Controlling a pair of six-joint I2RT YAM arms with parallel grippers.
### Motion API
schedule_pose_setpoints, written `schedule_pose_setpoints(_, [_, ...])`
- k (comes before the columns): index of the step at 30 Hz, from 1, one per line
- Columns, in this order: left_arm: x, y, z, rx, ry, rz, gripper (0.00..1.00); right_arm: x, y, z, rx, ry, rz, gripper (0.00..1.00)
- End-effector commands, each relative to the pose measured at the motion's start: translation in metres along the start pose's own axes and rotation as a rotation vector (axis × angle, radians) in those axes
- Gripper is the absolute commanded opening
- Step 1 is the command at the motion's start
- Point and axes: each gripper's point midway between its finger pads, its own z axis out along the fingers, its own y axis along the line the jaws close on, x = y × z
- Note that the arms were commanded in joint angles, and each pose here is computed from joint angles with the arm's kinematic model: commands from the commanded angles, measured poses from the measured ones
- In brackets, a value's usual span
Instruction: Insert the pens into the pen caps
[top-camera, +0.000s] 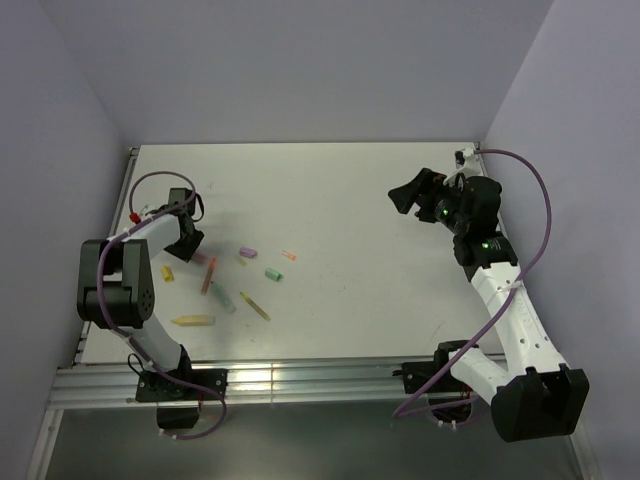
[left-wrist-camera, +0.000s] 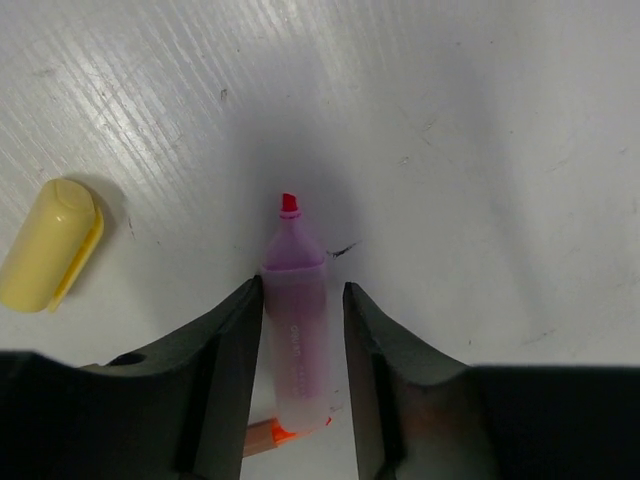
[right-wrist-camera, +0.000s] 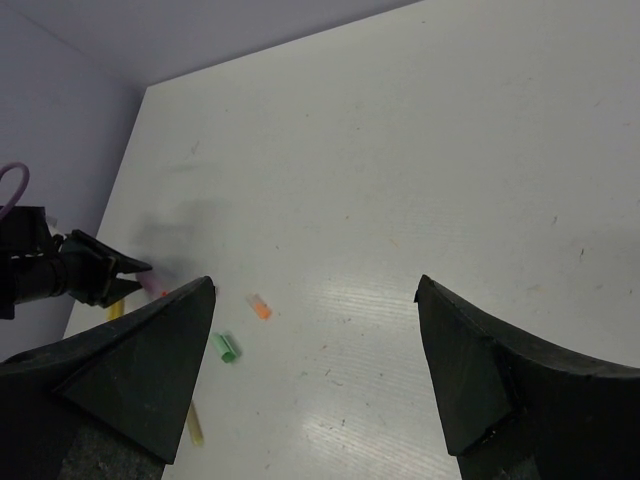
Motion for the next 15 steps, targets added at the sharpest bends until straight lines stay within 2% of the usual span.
schedule_pose_setpoints(1, [-0.004, -0.008, 0.002, 0.0, -0.007, -0.034, 0.42, -0.018, 0.013, -0.003, -0.038, -0.033, -0.031, 0.89])
schedule_pose_setpoints(6, [0.002, -0.004, 0.008, -0.014, 0.007, -0.03, 0.32, -0.016, 0.012, -0.001, -0.036, -0.019, -0.029, 0.89])
schedule_pose_setpoints(9, [0.003, -0.007, 0.006, 0.007, 0.017, -0.02, 0.13, -0.013, 0.012, 0.0, -0.043, -0.006, -0.028, 0.89])
schedule_pose_setpoints(10, [0.003, -0.009, 0.005, 0.015, 0.018, -0.017, 0.0, -0.013, 0.013, 0.001, -0.046, -0.003, -0.027, 0.89])
schedule_pose_setpoints(15, [-0.017, -0.025, -0.024, 0.111, -0.017, 0.017, 0.0, -0.008, 0.029, 0.001, -0.144, 0.022, -0.033, 0.88])
